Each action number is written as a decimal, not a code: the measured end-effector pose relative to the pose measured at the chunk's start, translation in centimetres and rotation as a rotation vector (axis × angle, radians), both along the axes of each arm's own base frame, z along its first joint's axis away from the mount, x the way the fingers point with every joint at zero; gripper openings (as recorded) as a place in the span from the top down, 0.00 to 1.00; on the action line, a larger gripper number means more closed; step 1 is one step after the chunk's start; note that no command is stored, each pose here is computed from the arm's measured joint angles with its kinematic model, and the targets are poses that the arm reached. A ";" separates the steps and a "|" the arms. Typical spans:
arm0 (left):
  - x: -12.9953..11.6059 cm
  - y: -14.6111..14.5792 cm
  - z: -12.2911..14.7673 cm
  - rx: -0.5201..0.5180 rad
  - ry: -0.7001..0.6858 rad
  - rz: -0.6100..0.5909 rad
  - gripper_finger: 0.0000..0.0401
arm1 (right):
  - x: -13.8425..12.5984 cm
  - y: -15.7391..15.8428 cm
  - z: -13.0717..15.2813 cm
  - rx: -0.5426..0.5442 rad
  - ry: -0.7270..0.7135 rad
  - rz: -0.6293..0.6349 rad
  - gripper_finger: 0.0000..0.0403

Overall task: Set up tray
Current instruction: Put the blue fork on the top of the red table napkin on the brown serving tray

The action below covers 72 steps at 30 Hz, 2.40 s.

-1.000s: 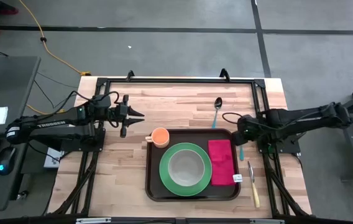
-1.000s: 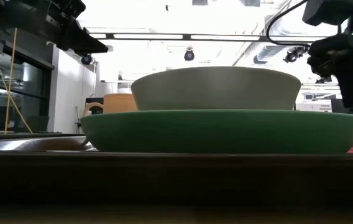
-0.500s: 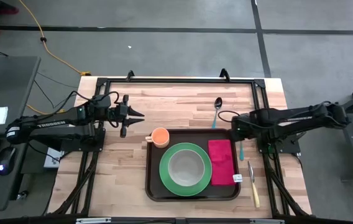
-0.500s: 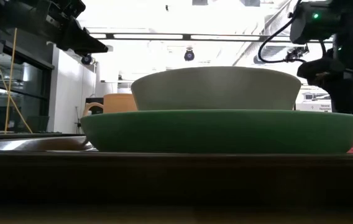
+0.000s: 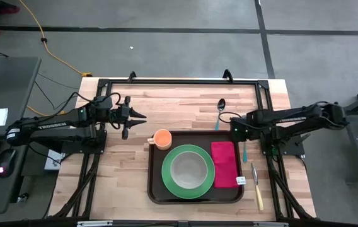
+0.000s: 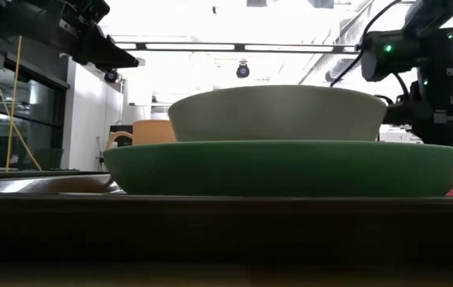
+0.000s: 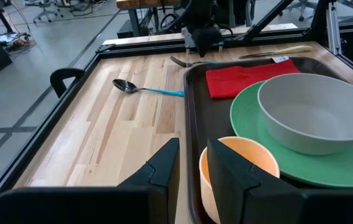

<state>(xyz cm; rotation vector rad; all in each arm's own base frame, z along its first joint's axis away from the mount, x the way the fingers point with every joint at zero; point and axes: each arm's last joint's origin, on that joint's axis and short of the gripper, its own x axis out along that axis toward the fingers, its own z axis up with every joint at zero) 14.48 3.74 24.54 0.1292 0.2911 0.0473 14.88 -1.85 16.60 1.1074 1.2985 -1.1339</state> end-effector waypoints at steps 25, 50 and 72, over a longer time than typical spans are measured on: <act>0.0 0.0 0.0 0.000 -0.001 -0.001 0.72 | -0.5 -1.7 -2.5 -0.009 0.027 -0.076 0.71; 0.0 0.0 0.0 0.000 -0.002 0.000 0.72 | -0.9 -1.6 -4.0 -0.015 -0.026 -0.127 0.72; 0.0 0.0 0.0 0.001 -0.002 0.000 0.72 | -1.1 -1.6 -4.0 -0.040 -0.003 -0.135 0.99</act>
